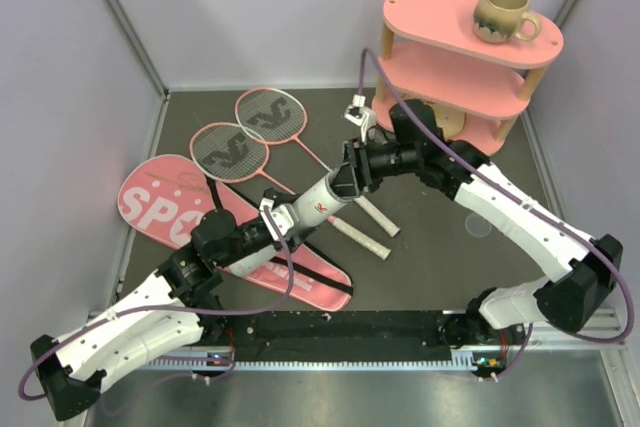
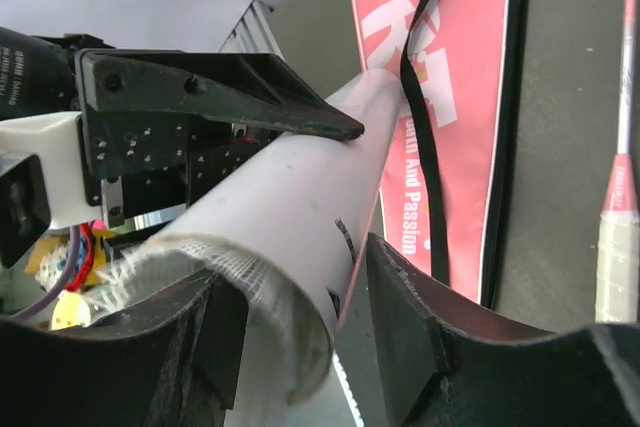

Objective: Pack up the badminton gear

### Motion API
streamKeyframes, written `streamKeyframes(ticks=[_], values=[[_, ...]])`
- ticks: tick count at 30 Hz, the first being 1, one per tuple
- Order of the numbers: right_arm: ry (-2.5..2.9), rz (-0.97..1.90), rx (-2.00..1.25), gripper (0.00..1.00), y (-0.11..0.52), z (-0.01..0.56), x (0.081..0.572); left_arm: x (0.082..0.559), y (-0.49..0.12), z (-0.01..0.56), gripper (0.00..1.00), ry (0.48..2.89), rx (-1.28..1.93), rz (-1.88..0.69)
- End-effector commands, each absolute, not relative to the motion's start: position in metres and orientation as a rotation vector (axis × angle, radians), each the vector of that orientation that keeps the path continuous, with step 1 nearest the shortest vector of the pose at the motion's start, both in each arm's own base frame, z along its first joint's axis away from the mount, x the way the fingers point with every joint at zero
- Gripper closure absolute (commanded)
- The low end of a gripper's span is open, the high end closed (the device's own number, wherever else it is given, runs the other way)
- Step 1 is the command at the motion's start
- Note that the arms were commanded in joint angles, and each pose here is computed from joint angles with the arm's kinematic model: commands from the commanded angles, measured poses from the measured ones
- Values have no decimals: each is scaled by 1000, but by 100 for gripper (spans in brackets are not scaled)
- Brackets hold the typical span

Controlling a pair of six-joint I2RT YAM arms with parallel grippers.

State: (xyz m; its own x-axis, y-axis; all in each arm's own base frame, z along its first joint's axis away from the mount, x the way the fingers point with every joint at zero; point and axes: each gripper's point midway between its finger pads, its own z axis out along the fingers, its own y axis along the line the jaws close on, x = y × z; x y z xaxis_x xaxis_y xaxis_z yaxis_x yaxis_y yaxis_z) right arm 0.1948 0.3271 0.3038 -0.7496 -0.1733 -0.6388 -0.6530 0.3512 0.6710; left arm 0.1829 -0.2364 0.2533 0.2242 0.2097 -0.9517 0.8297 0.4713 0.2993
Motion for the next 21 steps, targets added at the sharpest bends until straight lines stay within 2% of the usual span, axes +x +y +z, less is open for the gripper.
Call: streamKeyframes(ticks=[1,6,13,16,19,21], values=[[2101,1375,-809,51,355,313,190,182,-241,273,91,1240,1007,-575],[2151,1347,-845,50,368,294,184,181,-240,273,91,1239,1005,-579],[2014,1269,-794,44,344,333,189,183,-239,275,91,1243,993,-565],[1949,1175,-669,37,315,353,204,185,-236,276,91,1244,981,-552],[1874,1020,-491,24,275,368,225,187,-234,277,91,1245,971,-539],[1827,986,-436,20,255,371,226,187,-234,278,91,1247,967,-537]])
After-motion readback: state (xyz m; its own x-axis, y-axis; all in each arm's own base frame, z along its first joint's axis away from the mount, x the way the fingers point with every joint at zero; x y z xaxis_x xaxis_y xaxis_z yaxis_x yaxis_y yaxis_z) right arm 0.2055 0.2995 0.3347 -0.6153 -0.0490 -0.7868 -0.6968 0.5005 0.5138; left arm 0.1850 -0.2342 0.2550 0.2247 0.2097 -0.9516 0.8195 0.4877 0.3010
